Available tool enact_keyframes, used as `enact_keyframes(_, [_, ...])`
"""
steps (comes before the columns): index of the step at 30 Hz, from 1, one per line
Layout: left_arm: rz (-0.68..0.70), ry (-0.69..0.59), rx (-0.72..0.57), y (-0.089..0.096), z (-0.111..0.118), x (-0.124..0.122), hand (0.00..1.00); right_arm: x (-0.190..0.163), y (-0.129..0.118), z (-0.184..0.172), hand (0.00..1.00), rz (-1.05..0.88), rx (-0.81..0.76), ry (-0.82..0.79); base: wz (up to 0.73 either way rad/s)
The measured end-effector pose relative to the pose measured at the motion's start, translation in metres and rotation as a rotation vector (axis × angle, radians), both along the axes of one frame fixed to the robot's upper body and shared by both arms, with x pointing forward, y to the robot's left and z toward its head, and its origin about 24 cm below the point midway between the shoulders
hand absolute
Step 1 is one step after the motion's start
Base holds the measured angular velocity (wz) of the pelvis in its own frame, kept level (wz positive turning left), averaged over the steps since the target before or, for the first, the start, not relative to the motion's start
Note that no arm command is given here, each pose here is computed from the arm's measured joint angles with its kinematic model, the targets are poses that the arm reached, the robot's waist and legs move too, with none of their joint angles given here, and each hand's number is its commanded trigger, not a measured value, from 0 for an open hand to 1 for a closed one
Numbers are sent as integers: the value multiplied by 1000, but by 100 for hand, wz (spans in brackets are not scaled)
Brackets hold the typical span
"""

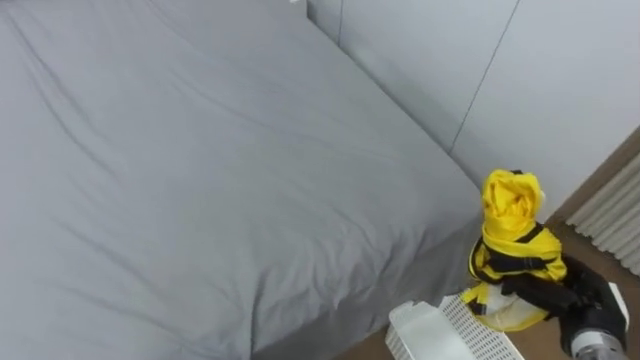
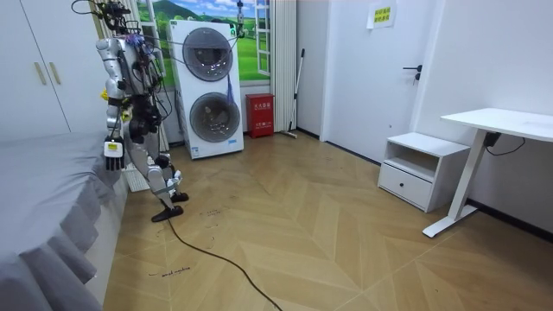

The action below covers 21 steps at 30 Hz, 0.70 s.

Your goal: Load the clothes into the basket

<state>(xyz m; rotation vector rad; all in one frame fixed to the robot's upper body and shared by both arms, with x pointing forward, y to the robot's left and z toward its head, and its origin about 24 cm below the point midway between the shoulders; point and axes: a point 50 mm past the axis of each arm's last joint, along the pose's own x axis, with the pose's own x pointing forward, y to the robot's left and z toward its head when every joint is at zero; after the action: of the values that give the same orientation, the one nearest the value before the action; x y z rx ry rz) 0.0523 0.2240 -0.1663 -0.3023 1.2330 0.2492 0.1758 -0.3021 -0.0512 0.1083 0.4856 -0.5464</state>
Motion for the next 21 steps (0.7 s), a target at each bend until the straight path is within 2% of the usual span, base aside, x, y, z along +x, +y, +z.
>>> enact_keyframes(6, [-7, 14, 6, 1, 0, -5, 0, -11, -15, -6, 100, -139, 75, -4, 0])
enact_keyframes(10, [4, 25, 2, 2, -1, -8, 0, -4, -18, -10, 100, -160, 82, 19, -1])
enact_keyframes(16, [-3, 14, 0, 2, 0, 1, 0, 23, -20, -7, 100, -173, 97, 19, 2])
enact_keyframes(21, [-16, -15, -11, -1, 1, 25, 0, 46, -26, 0, 100, -226, 119, 20, 14])
